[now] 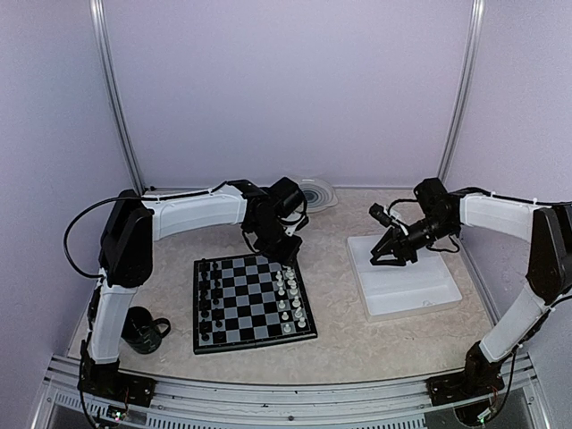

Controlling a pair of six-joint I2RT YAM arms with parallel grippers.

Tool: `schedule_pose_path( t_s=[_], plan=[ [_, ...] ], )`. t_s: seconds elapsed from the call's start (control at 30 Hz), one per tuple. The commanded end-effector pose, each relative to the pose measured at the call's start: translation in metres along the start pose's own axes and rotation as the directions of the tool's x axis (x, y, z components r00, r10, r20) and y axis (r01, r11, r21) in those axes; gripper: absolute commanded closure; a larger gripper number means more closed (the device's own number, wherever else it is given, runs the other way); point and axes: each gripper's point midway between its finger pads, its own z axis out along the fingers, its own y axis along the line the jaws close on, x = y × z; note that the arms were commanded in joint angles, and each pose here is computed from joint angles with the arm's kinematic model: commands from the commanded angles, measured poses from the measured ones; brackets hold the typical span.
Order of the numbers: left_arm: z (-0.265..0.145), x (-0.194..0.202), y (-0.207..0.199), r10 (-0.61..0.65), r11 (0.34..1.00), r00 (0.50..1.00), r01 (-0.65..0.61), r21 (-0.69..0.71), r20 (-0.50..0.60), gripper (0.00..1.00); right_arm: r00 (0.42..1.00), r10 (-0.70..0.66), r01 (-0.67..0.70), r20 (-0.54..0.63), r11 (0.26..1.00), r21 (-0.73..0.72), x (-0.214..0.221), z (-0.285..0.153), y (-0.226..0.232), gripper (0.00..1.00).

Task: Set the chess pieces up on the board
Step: Place the bishop on f1, then move the storage box to the center of the board.

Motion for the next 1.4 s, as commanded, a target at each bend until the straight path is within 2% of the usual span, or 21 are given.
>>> schedule_pose_path(
  t_s=[0.0, 0.1, 0.23, 0.43, 0.57, 0.83, 0.93, 1.07, 1.17, 1.27, 1.3, 1.33, 1.37],
  plan=[
    [-0.053, -0.036, -0.001, -0.002, 1.000, 0.992, 0.006, -0.026, 0.124, 0.70, 0.997, -0.072, 0.070, 0.016, 0.993, 0.097, -0.044, -0.039, -0.014, 0.59],
    [-0.076, -0.056, -0.005, 0.004, 1.000, 0.979, 0.000, -0.021, 0.205, 0.66, 0.992, -0.123, 0.120, 0.002, 0.973, 0.198, -0.074, -0.071, -0.030, 0.61],
    [-0.098, -0.080, -0.021, 0.048, 0.999, 0.944, -0.051, 0.003, 0.326, 0.63, 0.970, -0.188, 0.227, -0.153, 0.925, 0.305, -0.071, -0.100, -0.041, 0.65],
    [-0.102, -0.086, -0.063, 0.186, 0.980, 0.875, -0.196, -0.024, 0.446, 0.61, 0.866, -0.212, 0.324, -0.454, 0.928, 0.185, 0.041, -0.084, -0.018, 0.66],
    [-0.096, -0.090, -0.076, 0.186, 0.976, 0.873, -0.216, 0.014, 0.450, 0.60, 0.795, -0.199, 0.333, -0.573, 0.933, 0.139, 0.102, -0.074, -0.011, 0.69],
    [-0.082, -0.083, -0.080, 0.192, 0.972, 0.889, -0.230, 0.043, 0.416, 0.60, 0.763, -0.183, 0.304, -0.620, 0.948, 0.095, 0.131, -0.059, -0.019, 0.71],
    [-0.083, -0.079, -0.075, 0.187, 0.975, 0.892, -0.219, 0.032, 0.411, 0.60, 0.747, -0.203, 0.289, -0.633, 0.957, 0.034, 0.139, -0.050, -0.010, 0.71],
    [-0.084, -0.075, -0.068, 0.171, 0.979, 0.893, -0.201, 0.028, 0.415, 0.60, 0.684, -0.270, 0.323, -0.677, 0.945, -0.050, 0.158, -0.036, 0.011, 0.68],
    [-0.086, -0.074, -0.066, 0.158, 0.981, 0.893, -0.189, 0.032, 0.421, 0.60, 0.642, -0.330, 0.380, -0.692, 0.921, -0.088, 0.166, -0.022, 0.017, 0.61],
    [-0.085, -0.073, -0.066, 0.155, 0.982, 0.895, -0.187, 0.036, 0.419, 0.60, 0.649, -0.360, 0.388, -0.670, 0.914, -0.117, 0.159, -0.005, 0.023, 0.57],
    [-0.084, -0.073, -0.066, 0.154, 0.982, 0.895, -0.186, 0.036, 0.419, 0.60, 0.655, -0.369, 0.391, -0.659, 0.912, -0.122, 0.155, 0.001, 0.023, 0.45],
    [-0.083, -0.072, -0.065, 0.153, 0.982, 0.896, -0.183, 0.033, 0.417, 0.60, 0.659, -0.378, 0.395, -0.650, 0.910, -0.129, 0.151, 0.008, 0.025, 0.09],
    [-0.082, -0.071, -0.065, 0.154, 0.983, 0.896, -0.183, 0.032, 0.416, 0.60, 0.660, -0.393, 0.403, -0.641, 0.904, -0.139, 0.148, 0.014, 0.026, 0.02]
  ],
)
